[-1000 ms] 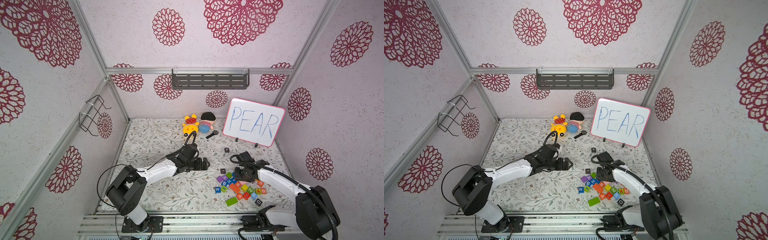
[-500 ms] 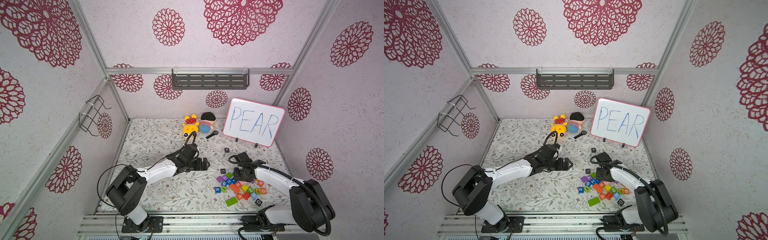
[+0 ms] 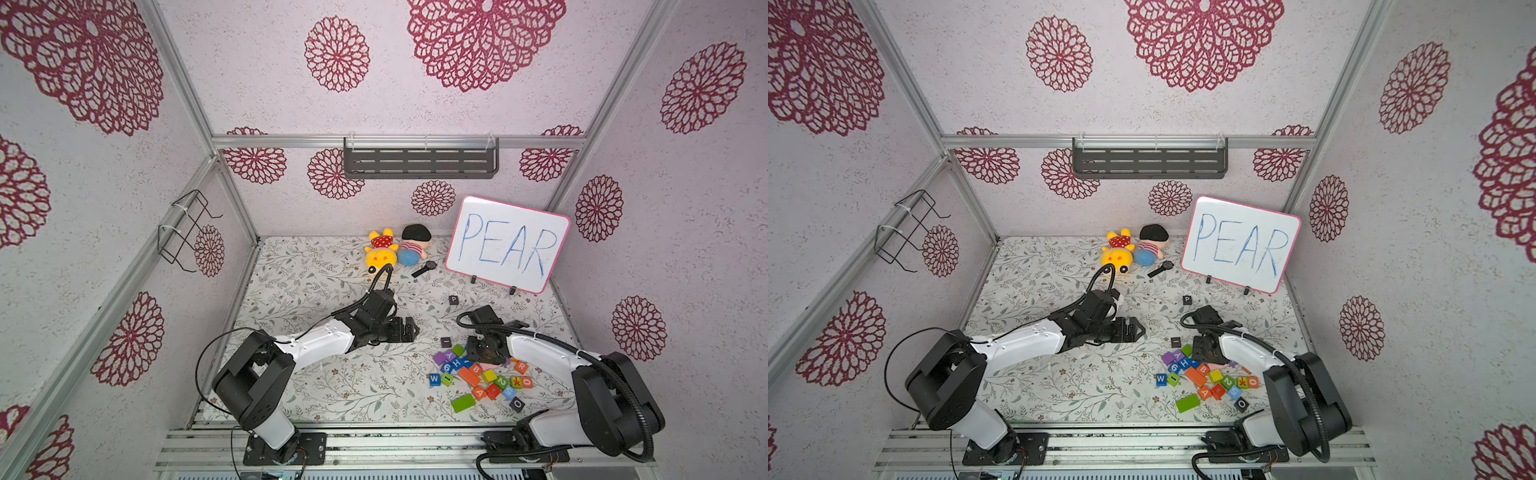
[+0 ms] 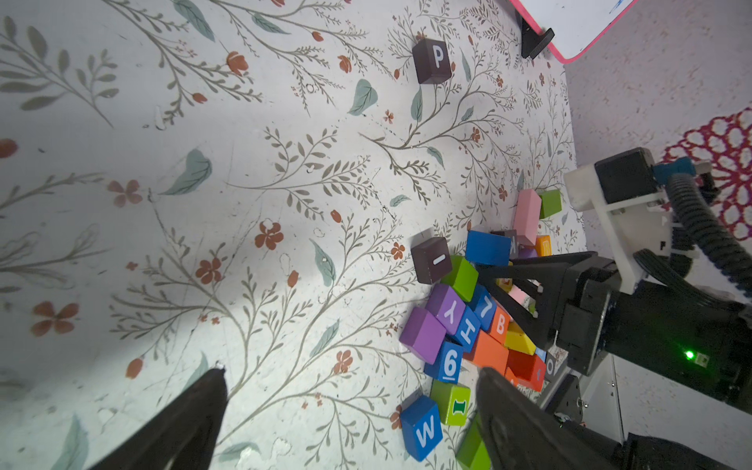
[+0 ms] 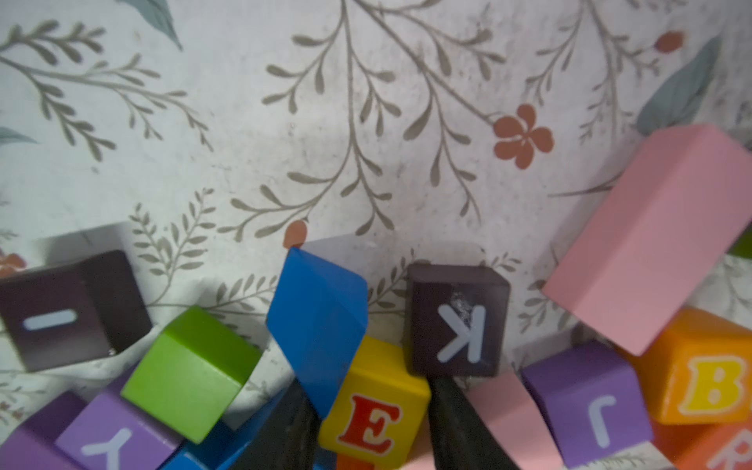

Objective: Spell the uppercase word “pear” with letter blocks
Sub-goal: Pick up the letter block from the center of the board, then place the letter block at the center of the board.

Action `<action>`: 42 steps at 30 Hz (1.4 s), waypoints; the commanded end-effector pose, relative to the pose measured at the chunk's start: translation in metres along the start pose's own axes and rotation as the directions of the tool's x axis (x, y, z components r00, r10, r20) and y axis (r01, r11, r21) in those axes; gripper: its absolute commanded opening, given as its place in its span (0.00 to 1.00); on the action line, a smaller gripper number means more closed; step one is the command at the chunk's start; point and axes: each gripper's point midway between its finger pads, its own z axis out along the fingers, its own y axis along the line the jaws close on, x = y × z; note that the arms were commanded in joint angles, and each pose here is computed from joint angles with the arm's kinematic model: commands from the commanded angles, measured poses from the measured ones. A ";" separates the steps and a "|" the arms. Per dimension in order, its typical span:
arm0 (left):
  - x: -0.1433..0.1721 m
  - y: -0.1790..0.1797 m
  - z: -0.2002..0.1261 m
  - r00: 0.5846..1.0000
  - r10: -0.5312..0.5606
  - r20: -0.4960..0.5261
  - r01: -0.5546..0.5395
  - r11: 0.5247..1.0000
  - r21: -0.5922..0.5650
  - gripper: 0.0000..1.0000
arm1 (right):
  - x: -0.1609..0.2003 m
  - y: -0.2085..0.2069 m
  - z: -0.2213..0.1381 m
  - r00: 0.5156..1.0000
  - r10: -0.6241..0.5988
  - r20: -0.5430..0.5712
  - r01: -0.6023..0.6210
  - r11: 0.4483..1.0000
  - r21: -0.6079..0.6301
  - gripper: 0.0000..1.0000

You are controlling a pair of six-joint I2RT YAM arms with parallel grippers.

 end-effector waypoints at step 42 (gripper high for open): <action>-0.106 -0.033 0.029 0.998 0.061 0.015 -0.062 0.992 0.108 0.98 | -0.195 0.021 -0.012 0.982 -0.082 0.173 0.097 0.992 -0.082 0.31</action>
